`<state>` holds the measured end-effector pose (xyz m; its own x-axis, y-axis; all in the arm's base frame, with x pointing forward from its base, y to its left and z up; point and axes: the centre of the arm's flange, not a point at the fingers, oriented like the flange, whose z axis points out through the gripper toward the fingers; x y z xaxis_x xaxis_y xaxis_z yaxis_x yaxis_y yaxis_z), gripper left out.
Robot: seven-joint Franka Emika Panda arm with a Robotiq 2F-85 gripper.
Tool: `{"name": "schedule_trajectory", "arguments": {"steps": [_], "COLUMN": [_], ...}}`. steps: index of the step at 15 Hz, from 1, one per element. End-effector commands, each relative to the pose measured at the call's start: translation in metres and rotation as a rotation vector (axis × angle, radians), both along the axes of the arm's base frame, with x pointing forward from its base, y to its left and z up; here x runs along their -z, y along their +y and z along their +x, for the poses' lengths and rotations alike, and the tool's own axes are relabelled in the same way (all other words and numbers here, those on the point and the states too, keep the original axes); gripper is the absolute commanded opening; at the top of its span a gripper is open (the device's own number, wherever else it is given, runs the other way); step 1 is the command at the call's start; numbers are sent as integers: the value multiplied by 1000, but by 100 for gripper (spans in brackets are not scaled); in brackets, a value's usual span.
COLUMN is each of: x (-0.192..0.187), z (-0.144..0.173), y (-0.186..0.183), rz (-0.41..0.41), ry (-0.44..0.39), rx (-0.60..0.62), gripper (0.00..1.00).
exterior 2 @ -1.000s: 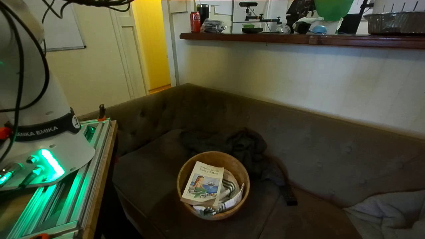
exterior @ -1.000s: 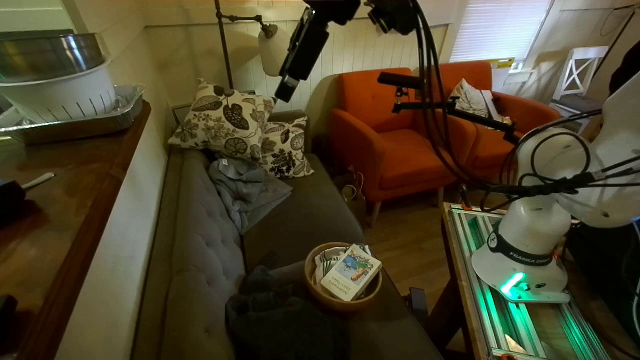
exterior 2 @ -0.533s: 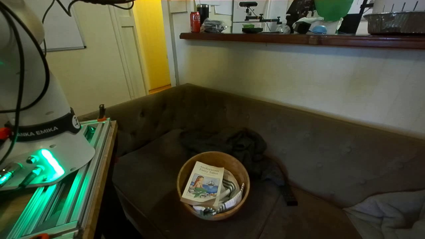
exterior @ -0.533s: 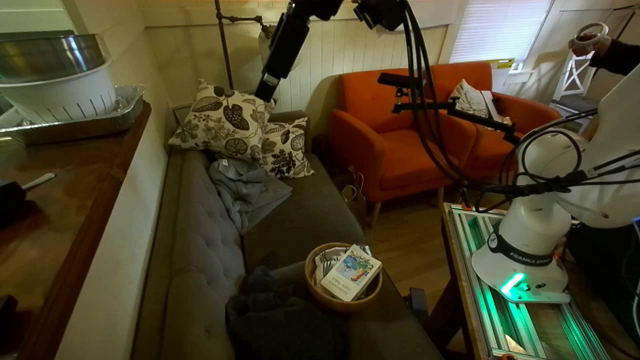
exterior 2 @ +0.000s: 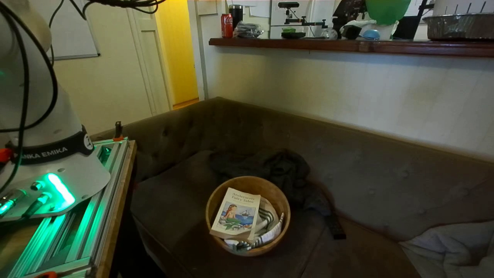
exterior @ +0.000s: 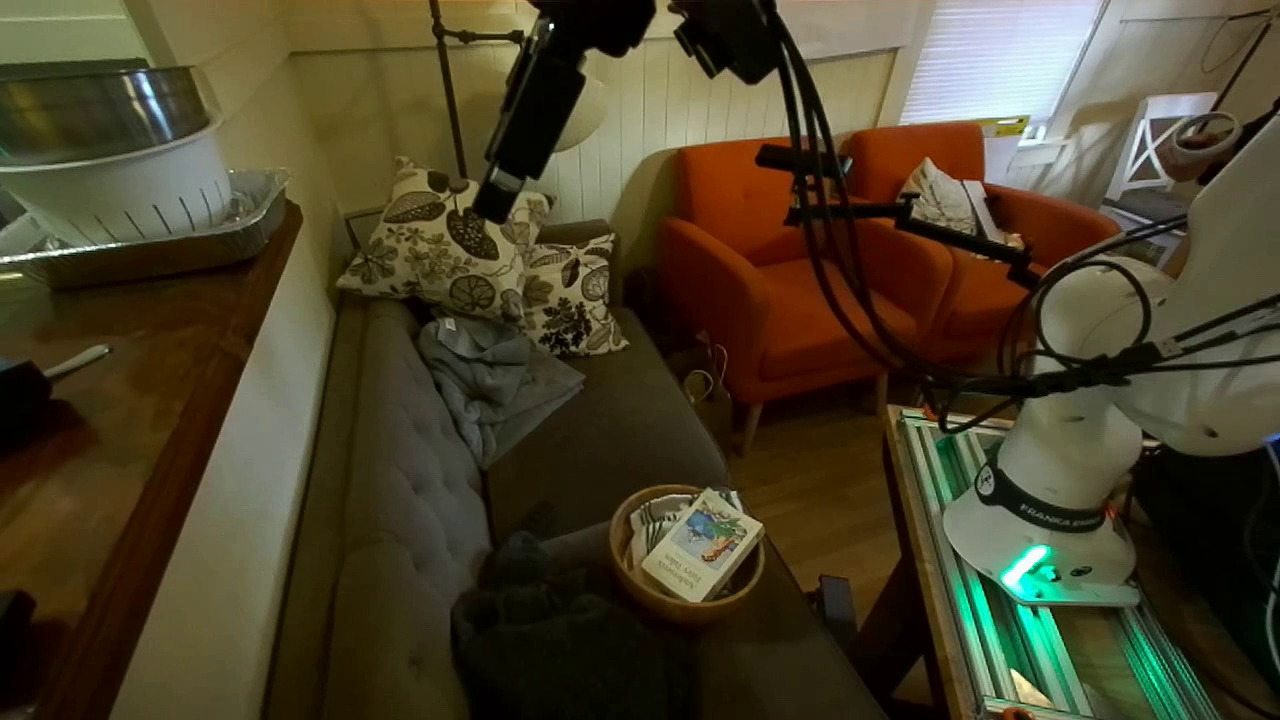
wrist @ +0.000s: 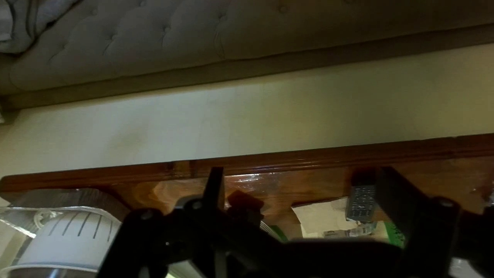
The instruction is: Pick up the remote and place it on the fleece next to the wooden bowl on the couch
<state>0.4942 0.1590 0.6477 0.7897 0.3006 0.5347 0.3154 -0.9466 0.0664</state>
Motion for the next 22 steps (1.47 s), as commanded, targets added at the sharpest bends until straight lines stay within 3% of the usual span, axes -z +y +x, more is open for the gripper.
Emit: {"name": "schedule_trajectory", "arguments": {"steps": [1,9,15,17,18,21,22], "x": [-1,7,21,21,37,35,36], "z": [43,120,155,153,134,139,140], "y": [31,98,148,149,139,144,143], "rz": [-18,24,26,35,28,26,17], "ry": [-24,-50,5,34,16,23,14], "rx": [-91,-186,-166,-257,-213,-236,-190], "gripper": [100,100,100,100,100,100,100]}}
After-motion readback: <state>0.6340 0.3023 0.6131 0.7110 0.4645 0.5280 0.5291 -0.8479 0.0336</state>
